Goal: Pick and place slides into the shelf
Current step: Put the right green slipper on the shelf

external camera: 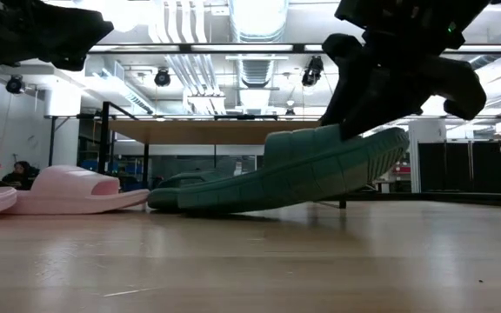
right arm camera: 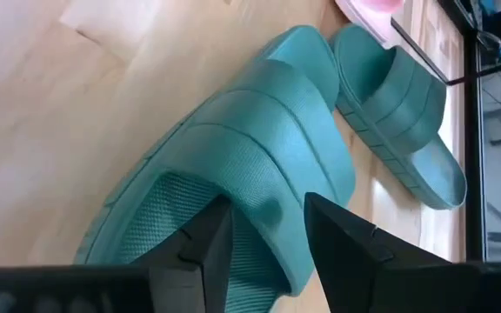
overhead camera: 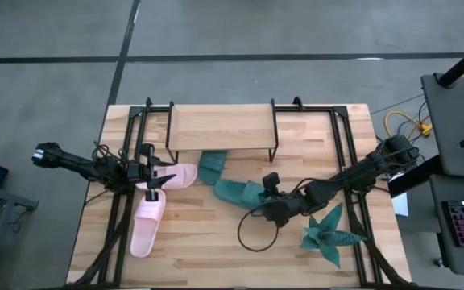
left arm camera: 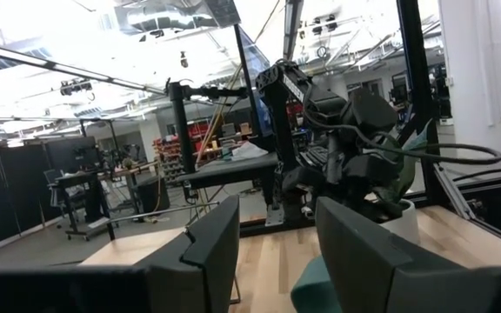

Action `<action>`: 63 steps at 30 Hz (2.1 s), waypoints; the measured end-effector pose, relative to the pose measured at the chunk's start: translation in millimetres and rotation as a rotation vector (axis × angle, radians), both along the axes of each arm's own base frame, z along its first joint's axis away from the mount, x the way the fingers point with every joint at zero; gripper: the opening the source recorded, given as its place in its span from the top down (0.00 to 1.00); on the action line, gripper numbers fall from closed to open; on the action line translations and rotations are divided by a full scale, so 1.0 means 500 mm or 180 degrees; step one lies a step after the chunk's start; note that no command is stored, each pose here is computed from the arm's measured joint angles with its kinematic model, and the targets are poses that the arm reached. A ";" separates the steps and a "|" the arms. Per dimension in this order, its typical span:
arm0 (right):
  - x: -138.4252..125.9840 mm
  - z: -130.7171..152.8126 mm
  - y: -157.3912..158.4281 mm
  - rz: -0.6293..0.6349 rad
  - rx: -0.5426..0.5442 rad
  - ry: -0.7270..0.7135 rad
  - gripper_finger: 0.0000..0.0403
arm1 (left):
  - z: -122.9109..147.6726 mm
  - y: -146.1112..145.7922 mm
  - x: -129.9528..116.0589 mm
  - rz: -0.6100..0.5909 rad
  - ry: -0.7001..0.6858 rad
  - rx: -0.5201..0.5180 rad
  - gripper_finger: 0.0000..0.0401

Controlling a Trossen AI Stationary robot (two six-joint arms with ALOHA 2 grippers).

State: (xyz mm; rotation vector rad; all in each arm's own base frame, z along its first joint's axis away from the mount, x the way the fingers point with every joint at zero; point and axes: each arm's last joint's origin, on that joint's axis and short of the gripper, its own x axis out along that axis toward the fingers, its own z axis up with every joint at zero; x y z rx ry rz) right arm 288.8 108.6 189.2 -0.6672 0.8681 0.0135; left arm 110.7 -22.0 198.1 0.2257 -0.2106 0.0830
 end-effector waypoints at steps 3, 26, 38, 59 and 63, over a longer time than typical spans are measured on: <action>0.000 -0.001 0.000 0.0043 -0.0043 0.0015 0.70 | 0.000 0.000 0.000 -0.0001 0.0001 0.0001 0.65; 0.025 0.055 0.019 0.0210 -0.0191 -0.0012 0.97 | 0.000 0.000 0.000 0.0000 0.0001 0.0000 0.65; 0.051 0.186 0.028 -0.0140 -0.0131 -0.0286 0.97 | 0.000 0.000 0.000 0.0000 0.0002 0.0001 0.65; 0.075 0.368 -0.034 -0.1574 -0.1148 -0.1396 0.97 | 0.000 0.000 0.000 -0.0001 0.0002 0.0001 0.65; 0.084 0.379 -0.074 -0.1801 -0.1158 -0.1430 0.98 | 0.000 0.000 0.000 -0.0001 0.0000 0.0000 0.65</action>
